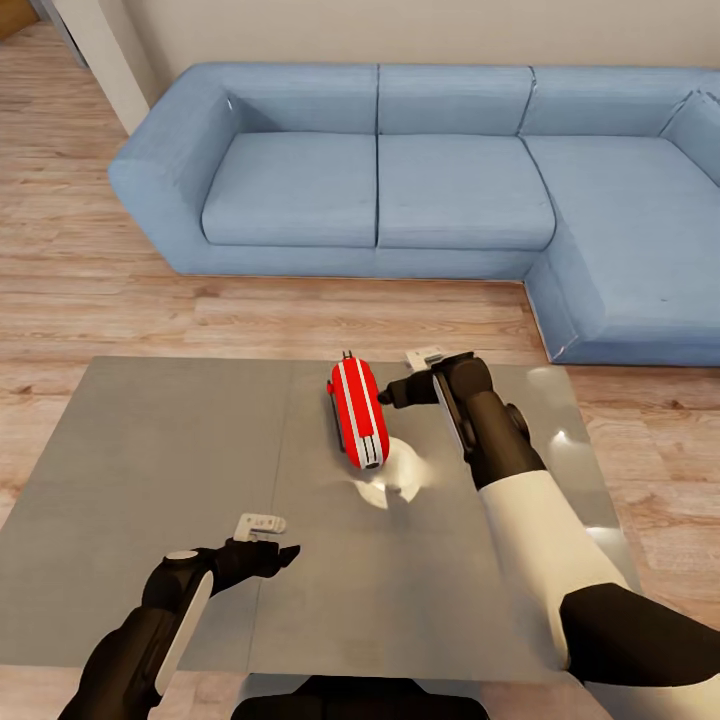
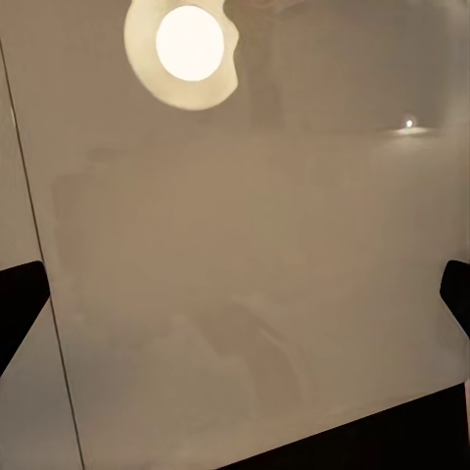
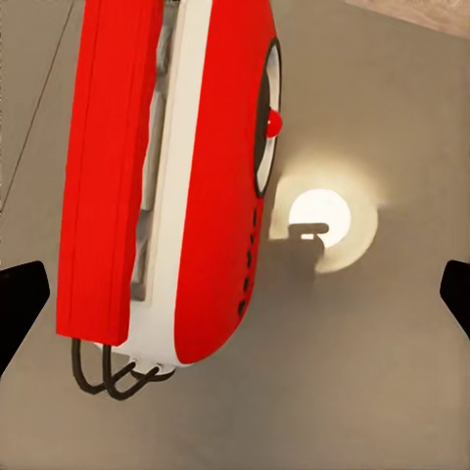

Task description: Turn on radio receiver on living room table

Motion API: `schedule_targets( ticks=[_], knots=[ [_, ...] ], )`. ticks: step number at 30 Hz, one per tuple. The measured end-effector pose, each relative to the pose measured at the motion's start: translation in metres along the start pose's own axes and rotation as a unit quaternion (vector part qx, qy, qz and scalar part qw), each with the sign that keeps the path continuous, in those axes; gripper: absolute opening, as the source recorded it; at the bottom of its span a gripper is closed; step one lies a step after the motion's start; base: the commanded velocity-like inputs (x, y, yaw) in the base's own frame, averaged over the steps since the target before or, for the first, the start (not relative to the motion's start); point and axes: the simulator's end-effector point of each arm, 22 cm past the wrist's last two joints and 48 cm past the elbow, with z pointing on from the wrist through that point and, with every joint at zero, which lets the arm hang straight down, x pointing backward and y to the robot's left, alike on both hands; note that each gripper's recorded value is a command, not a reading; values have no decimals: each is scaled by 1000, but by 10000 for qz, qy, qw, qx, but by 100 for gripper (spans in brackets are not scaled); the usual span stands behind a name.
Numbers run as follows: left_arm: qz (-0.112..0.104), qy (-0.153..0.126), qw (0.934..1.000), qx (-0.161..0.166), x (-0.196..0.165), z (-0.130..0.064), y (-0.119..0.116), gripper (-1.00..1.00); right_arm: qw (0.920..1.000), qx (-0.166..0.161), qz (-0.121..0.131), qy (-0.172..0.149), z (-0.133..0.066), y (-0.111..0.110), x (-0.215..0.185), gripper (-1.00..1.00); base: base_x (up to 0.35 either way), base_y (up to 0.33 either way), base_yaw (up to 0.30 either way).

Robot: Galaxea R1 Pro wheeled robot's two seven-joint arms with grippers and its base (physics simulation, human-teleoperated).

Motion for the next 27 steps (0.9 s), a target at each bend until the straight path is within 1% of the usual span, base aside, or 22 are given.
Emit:
schedule_targets(
  ticks=[5,13,22,24,27],
  knots=[
    [0,0,10000,-2,0,0,0,100,10000,-7,0,-3,0,0,-1,100,0,0,0],
    [2,0,10000,7,0,0,-1,100,10000,63,-36,-15,-1,-6,-17,100,0,0,0],
    [2,1,10000,8,0,0,-1,100,9998,108,-79,-144,-7,-11,-41,100,0,0,0],
    [2,-1,10000,8,0,0,-1,100,9998,61,-54,-161,-8,-9,-43,100,0,0,0],
    [2,0,10000,8,0,0,-1,100,9997,-159,95,-169,-6,1,-43,100,0,0,0]
  ],
)
